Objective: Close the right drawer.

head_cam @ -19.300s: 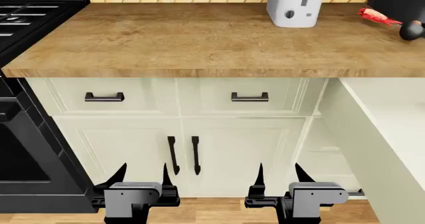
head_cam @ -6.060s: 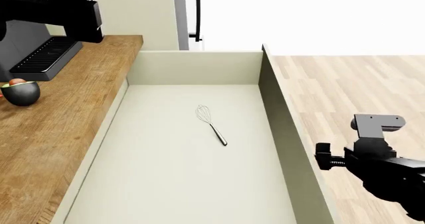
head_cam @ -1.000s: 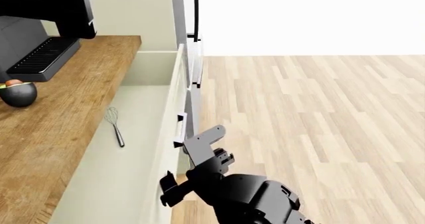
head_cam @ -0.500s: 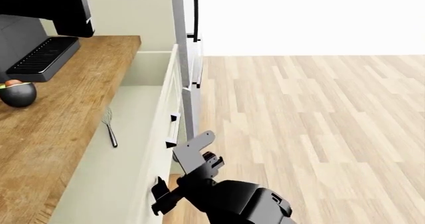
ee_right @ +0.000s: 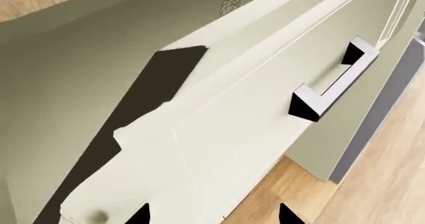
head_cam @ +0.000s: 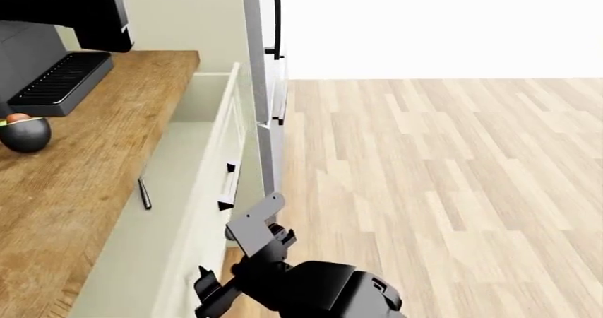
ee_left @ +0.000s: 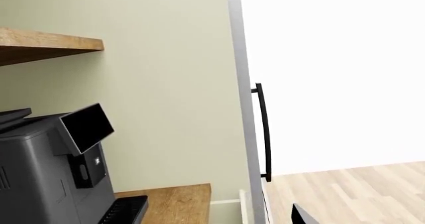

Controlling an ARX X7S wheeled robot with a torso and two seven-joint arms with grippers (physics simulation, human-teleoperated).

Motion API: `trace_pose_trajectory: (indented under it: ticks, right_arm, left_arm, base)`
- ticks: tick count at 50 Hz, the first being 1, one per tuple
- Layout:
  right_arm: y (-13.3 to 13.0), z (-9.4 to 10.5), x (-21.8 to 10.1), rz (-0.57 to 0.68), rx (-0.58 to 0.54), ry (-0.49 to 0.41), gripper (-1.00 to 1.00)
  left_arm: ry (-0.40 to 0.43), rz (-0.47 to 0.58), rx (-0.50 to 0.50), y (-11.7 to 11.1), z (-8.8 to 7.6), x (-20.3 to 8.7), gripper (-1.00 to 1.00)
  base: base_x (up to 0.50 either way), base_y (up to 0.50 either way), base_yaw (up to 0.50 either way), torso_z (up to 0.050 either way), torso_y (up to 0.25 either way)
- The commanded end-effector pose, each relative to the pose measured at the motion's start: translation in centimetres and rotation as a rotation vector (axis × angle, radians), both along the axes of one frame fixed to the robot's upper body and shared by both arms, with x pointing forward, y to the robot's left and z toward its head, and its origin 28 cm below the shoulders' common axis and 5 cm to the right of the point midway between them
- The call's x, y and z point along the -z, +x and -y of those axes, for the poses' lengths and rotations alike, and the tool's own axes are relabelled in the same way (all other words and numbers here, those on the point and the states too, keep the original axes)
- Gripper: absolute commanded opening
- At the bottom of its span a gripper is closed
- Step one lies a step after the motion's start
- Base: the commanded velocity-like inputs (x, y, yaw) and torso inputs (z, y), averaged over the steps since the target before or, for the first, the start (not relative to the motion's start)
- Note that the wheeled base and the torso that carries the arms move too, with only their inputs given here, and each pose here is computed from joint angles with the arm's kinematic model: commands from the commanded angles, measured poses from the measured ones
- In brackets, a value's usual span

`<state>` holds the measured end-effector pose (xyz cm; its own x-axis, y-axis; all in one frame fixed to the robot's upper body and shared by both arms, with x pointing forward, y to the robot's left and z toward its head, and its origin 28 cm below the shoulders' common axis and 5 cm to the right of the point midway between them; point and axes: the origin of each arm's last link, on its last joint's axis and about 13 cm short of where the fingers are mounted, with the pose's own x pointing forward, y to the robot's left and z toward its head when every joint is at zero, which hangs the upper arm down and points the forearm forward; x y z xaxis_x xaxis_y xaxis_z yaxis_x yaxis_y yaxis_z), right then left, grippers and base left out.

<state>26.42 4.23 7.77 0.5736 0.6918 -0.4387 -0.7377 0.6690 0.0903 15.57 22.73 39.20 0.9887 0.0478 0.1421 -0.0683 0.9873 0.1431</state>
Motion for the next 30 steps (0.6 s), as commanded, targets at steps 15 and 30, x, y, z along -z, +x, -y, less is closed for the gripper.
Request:
trace_pose_trajectory:
  ticks: [15,30]
  right_arm:
    - [-2.4,-2.8,-0.6,-0.238,-0.266,0.188,1.0]
    - [-3.4,-3.7,-1.1,-0.243,-0.321,0.205,1.0]
  left_arm:
    - [-0.006,0.005,0.001,-0.1,-0.1,-0.1,1.0]
    - [-0.012,0.008,0.001,-0.2,-0.2,-0.2,1.0]
  base:
    - [0.0,0.0,0.0,0.0,0.0]
    - [0.0,0.0,0.0,0.0,0.0]
